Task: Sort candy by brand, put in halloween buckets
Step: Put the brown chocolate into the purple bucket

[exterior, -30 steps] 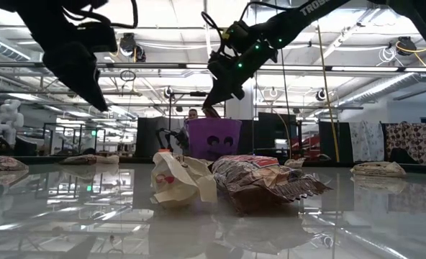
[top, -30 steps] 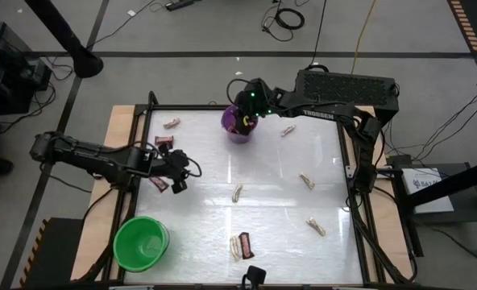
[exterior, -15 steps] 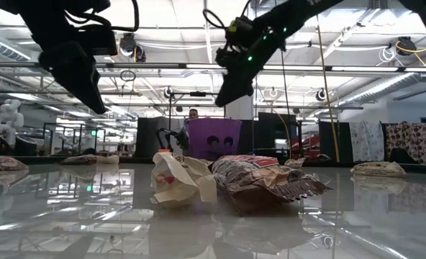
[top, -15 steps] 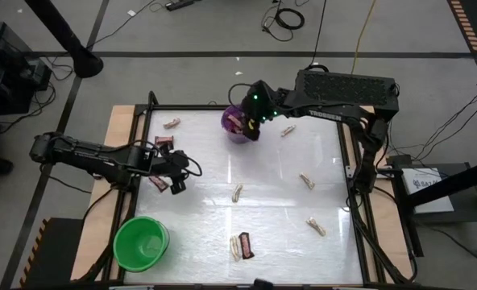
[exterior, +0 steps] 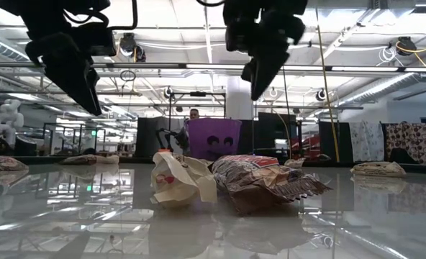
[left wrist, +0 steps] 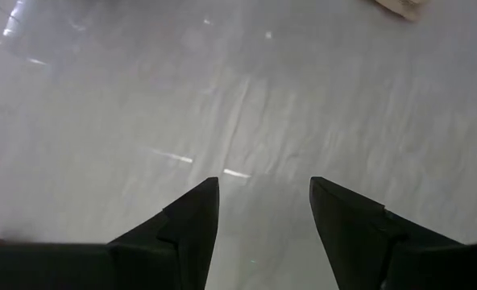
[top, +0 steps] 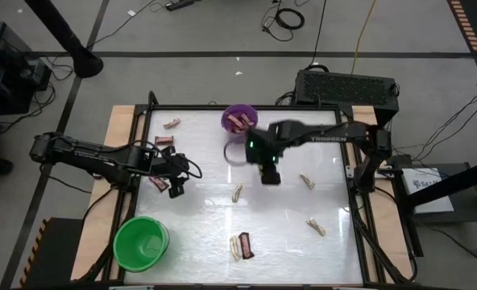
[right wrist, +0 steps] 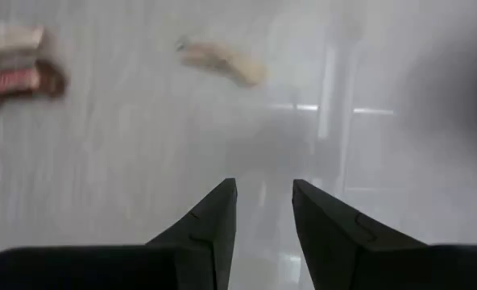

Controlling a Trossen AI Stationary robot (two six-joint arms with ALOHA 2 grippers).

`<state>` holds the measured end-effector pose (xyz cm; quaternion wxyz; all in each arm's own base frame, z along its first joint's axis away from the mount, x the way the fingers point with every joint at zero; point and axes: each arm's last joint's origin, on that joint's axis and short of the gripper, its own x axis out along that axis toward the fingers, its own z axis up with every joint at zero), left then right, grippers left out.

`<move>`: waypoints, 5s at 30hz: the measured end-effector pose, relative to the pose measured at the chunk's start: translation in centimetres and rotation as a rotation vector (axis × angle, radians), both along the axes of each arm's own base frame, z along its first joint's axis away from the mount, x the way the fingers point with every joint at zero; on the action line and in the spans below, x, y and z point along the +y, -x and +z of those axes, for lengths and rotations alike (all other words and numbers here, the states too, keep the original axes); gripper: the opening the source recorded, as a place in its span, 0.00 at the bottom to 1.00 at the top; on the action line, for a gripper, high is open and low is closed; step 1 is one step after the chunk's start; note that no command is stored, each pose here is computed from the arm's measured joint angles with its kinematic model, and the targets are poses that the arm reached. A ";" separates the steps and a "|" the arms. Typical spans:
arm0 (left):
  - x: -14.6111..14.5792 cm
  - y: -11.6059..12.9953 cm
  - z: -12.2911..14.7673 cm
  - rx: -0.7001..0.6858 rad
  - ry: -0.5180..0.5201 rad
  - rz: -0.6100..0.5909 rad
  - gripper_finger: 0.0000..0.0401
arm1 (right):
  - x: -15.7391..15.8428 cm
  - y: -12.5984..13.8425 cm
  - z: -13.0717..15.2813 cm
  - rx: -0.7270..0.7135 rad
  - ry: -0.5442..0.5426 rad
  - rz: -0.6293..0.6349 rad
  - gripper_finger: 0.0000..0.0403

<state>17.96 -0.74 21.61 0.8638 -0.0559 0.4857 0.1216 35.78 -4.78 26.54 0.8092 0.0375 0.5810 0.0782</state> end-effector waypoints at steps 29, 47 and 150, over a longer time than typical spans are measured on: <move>0.9 0.7 -3.7 0.465 0.134 0.056 0.48 | 9.7 -2.1 -7.9 -0.639 0.069 0.327 0.29; 2.4 0.4 -6.8 0.816 0.248 0.103 0.45 | 9.8 -2.3 -7.6 -0.678 0.087 0.353 0.29; -0.6 -7.0 5.8 -0.314 0.070 -0.305 0.01 | 7.2 -4.2 -4.1 -1.037 0.378 0.065 0.29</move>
